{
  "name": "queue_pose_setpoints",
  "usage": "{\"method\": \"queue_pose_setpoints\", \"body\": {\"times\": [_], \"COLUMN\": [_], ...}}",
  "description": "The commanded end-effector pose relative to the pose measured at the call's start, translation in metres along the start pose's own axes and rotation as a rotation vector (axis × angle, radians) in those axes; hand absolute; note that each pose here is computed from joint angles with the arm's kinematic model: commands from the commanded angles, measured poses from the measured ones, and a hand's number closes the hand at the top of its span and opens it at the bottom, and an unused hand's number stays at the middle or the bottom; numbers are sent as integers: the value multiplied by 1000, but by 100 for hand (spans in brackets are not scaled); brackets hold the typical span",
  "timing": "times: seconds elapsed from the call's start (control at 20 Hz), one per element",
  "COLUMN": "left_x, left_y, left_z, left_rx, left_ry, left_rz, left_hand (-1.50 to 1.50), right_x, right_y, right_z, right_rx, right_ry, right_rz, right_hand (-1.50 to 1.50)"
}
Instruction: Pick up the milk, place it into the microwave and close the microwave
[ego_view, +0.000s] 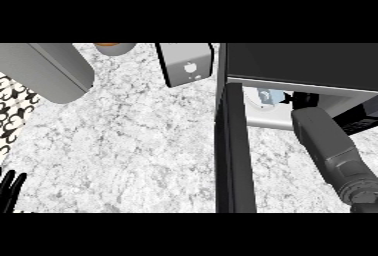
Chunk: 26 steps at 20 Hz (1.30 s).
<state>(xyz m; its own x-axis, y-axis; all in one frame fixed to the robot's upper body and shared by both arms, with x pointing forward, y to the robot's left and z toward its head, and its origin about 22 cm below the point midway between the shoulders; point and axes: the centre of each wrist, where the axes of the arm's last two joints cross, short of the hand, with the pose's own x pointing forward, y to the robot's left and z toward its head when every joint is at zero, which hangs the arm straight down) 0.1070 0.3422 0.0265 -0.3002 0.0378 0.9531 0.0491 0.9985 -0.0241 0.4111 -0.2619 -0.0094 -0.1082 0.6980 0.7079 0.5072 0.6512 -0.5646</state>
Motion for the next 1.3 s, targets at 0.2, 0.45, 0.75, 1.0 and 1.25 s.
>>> {"method": "queue_pose_setpoints", "body": {"times": [0.2,0.45,0.75,1.0,1.25], "left_x": [-1,-10,-14,-17,-21], "left_y": [3,3,7,3,7], "left_z": [-13,-9,-19,-21,-20], "left_rx": [-25,-6,-15,-25,-37], "left_ry": [-12,27,20,13,22], "left_rz": [-9,-7,-13,2,-7], "left_hand": [-150,-150,-150,-150,-150], "right_x": [-11,2,22,24,26], "right_y": [-3,7,25,26,31], "right_z": [8,7,7,7,12], "right_rx": [63,8,14,61,77], "right_ry": [-28,-62,-87,-95,-91], "right_rz": [97,73,76,70,70], "right_hand": [-150,-150,-150,-150,-150]}}
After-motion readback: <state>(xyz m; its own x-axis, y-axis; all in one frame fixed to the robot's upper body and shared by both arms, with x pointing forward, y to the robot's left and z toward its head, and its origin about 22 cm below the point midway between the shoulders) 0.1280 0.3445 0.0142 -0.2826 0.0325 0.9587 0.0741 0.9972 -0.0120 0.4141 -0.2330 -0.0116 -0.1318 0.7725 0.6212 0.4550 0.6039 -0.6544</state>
